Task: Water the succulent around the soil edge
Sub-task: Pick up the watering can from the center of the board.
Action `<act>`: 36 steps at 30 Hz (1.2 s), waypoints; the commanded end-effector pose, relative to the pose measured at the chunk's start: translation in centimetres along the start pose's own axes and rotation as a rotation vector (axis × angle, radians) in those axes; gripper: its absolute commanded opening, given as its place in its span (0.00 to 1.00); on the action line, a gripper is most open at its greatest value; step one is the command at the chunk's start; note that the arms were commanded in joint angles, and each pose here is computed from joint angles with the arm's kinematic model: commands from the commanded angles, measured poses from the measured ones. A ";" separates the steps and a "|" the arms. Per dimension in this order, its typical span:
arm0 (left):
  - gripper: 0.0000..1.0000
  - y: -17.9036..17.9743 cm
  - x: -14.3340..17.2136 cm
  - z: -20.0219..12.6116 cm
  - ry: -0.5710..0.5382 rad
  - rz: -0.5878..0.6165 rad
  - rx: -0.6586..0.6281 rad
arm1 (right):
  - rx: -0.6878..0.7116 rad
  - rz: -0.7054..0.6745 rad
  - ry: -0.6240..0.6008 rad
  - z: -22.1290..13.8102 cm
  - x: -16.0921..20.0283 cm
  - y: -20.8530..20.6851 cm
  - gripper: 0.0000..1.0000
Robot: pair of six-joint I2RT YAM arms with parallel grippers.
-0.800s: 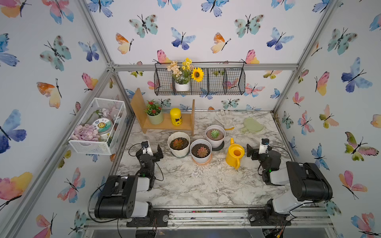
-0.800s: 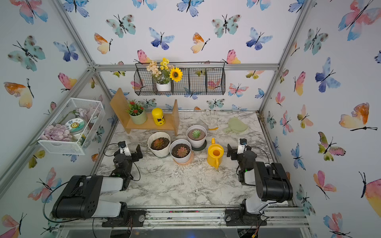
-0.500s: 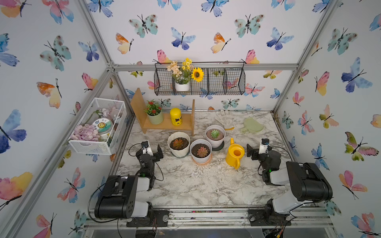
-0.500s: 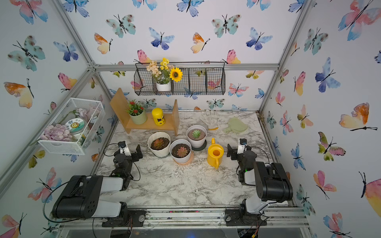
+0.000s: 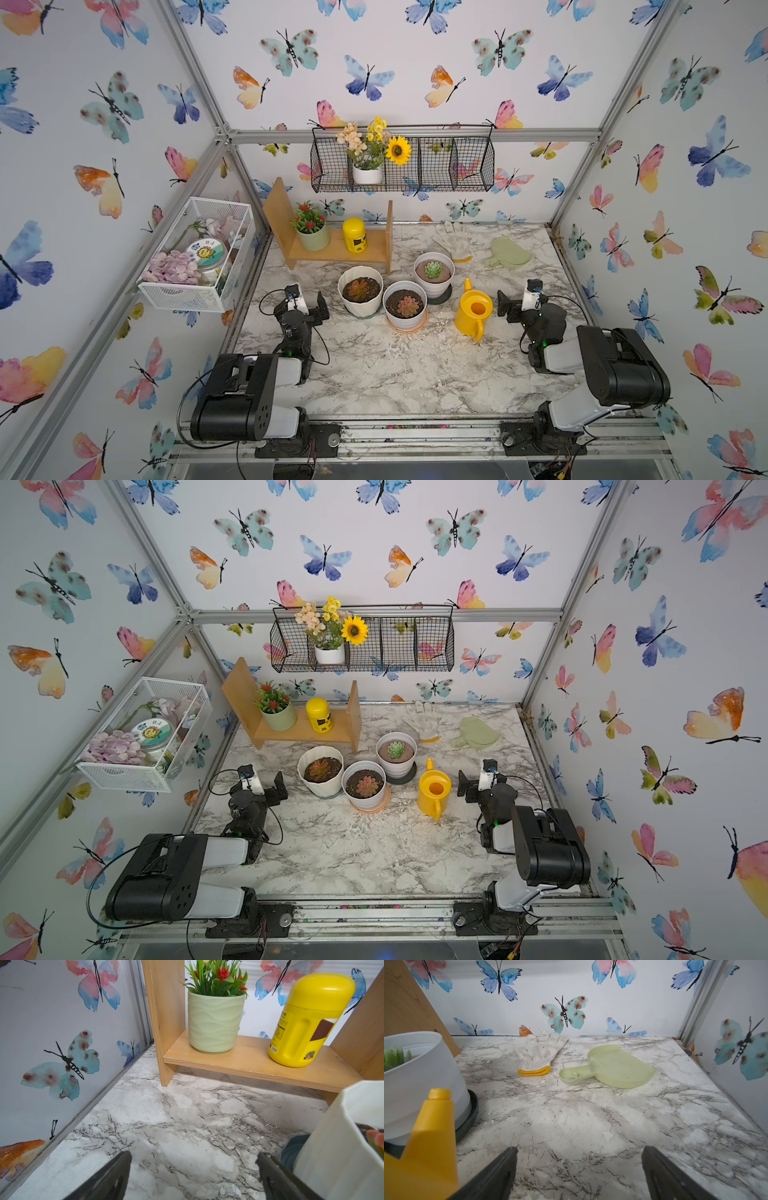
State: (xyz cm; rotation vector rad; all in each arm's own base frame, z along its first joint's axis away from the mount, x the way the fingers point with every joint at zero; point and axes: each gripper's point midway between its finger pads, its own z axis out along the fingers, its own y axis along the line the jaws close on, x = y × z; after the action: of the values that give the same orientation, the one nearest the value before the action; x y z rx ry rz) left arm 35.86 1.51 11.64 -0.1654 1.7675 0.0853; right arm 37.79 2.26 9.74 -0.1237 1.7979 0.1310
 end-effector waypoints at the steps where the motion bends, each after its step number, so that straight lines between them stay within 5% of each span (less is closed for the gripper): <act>1: 0.99 -0.7 -0.1 0.0 -0.002 0.010 0.037 | 0.009 -0.009 -0.007 0.3 -0.5 -0.1 0.98; 14: 0.99 1.6 -1.7 1.0 0.102 -0.045 -0.133 | 0.276 0.111 0.012 -0.8 -2.6 -4.6 0.98; 18: 0.99 2.3 -4.1 -0.3 0.058 -0.125 -0.176 | 0.305 0.203 0.044 -1.2 -4.1 -4.9 0.98; 24: 0.99 0.4 -7.7 -1.5 0.118 -0.256 -0.096 | 0.109 0.295 0.127 -1.1 -7.2 -1.4 0.98; 36: 0.99 -9.1 -7.2 -5.3 0.320 -0.182 0.156 | -0.181 0.396 0.279 -5.2 -10.2 6.4 0.98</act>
State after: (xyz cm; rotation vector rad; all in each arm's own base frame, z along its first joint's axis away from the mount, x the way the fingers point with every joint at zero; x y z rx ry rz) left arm 35.30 -5.90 21.27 -0.2784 1.9644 -0.1692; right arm 36.19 4.96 21.03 0.1385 1.9909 0.4595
